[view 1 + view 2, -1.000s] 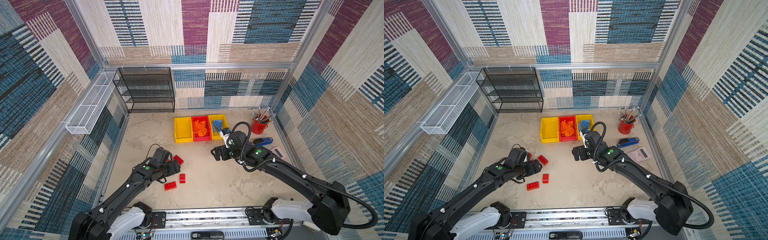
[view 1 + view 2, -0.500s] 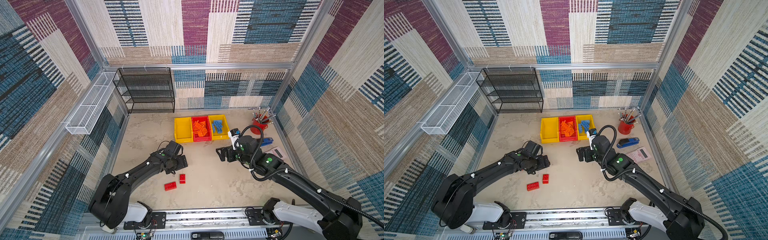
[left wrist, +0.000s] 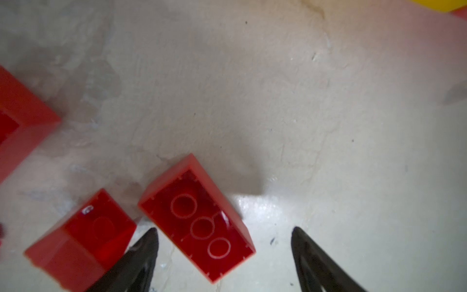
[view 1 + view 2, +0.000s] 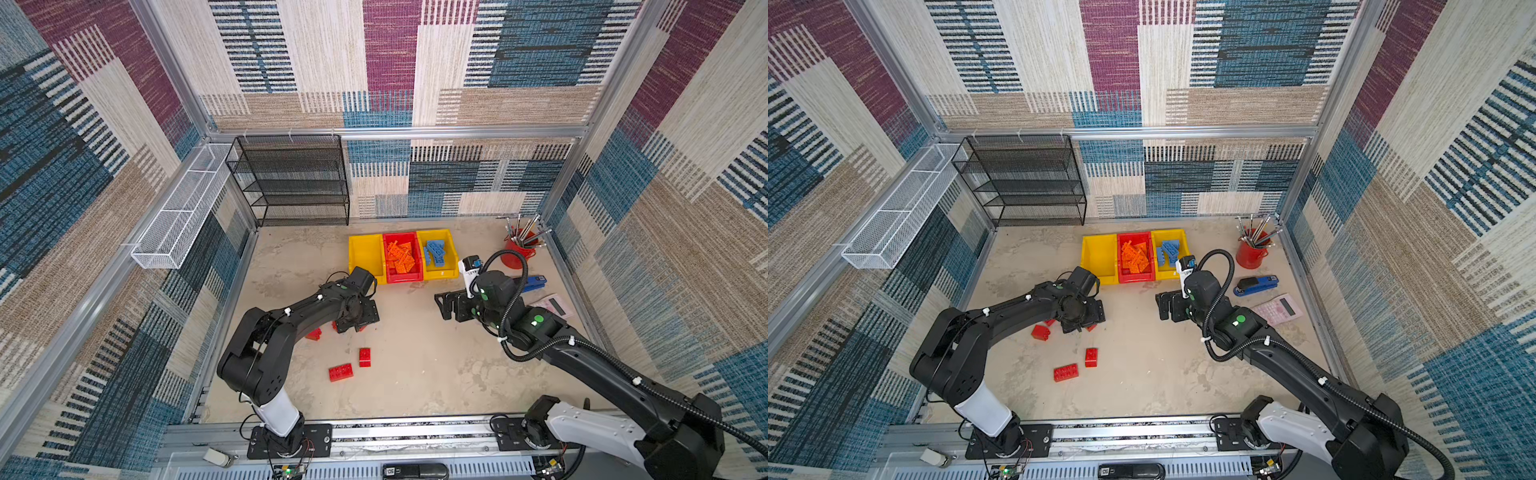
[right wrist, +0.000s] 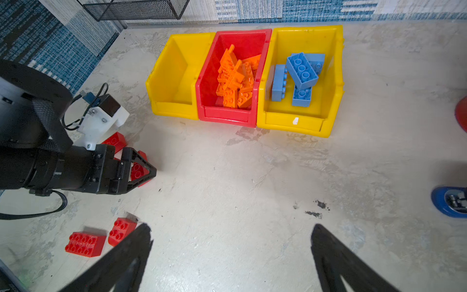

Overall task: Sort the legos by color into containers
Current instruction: 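Lower the left gripper and grasp a small red brick, then carry the red brick with the left gripper into the nearest yellow bin and release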

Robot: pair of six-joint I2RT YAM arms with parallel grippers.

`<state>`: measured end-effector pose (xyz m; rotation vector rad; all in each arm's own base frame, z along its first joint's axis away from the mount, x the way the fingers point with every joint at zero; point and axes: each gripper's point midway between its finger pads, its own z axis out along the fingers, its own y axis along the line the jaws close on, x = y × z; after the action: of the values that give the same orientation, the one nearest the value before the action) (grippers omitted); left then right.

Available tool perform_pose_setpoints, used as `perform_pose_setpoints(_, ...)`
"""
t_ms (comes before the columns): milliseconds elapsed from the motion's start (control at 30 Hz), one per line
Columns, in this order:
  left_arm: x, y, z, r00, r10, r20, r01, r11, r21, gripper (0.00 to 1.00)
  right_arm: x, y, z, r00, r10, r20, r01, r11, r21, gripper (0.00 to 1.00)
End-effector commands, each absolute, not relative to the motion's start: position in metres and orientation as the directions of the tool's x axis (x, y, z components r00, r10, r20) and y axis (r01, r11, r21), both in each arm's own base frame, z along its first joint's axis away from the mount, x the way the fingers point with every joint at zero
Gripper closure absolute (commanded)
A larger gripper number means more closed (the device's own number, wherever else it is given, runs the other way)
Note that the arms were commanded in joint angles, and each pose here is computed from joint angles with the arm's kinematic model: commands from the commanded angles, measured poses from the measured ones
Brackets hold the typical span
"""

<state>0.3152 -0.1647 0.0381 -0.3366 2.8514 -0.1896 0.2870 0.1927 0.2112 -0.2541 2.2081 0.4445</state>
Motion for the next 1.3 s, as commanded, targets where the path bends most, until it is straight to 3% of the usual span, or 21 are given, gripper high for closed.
perform_pose_setpoints(0, 0.318, -0.157, 0.035, -0.948, -0.205, -0.245, -0.184, 0.977, -0.103, 0.21, 0.294, 0.192, 0.218, -0.596, -0.022, -0.803, -0.325, 0.921, 0.217, 0.01)
perform_pose_setpoints(333, 0.320, -0.161, 0.029, -0.956, -0.196, -0.217, -0.178, 0.979, -0.100, 0.51, 0.297, 0.189, 0.216, -0.602, -0.024, -0.798, -0.320, 0.923, 0.214, 0.01)
perform_pose_setpoints(500, 0.320, -0.158, 0.035, -0.958, -0.182, -0.223, -0.167, 0.982, -0.085, 0.70, 0.296, 0.189, 0.217, -0.603, -0.019, -0.798, -0.320, 0.922, 0.219, 0.01)
perform_pose_setpoints(700, 0.338, -0.162, 0.075, -0.949, -0.124, -0.290, -0.106, 0.991, -0.077, 0.74, 0.295, 0.190, 0.221, -0.602, -0.012, -0.798, -0.327, 0.916, 0.233, 0.01)
perform_pose_setpoints(967, 0.412, -0.171, 0.133, -0.903, -0.044, -0.428, -0.037, 0.999, -0.025, 0.74, 0.296, 0.193, 0.231, -0.599, -0.009, -0.801, -0.335, 0.911, 0.240, 0.01)
perform_pose_setpoints(1267, 0.493, -0.191, 0.132, -0.893, -0.018, -0.449, 0.004, 0.999, -0.049, 0.70, 0.299, 0.189, 0.231, -0.608, 0.000, -0.794, -0.307, 0.922, 0.235, 0.01)
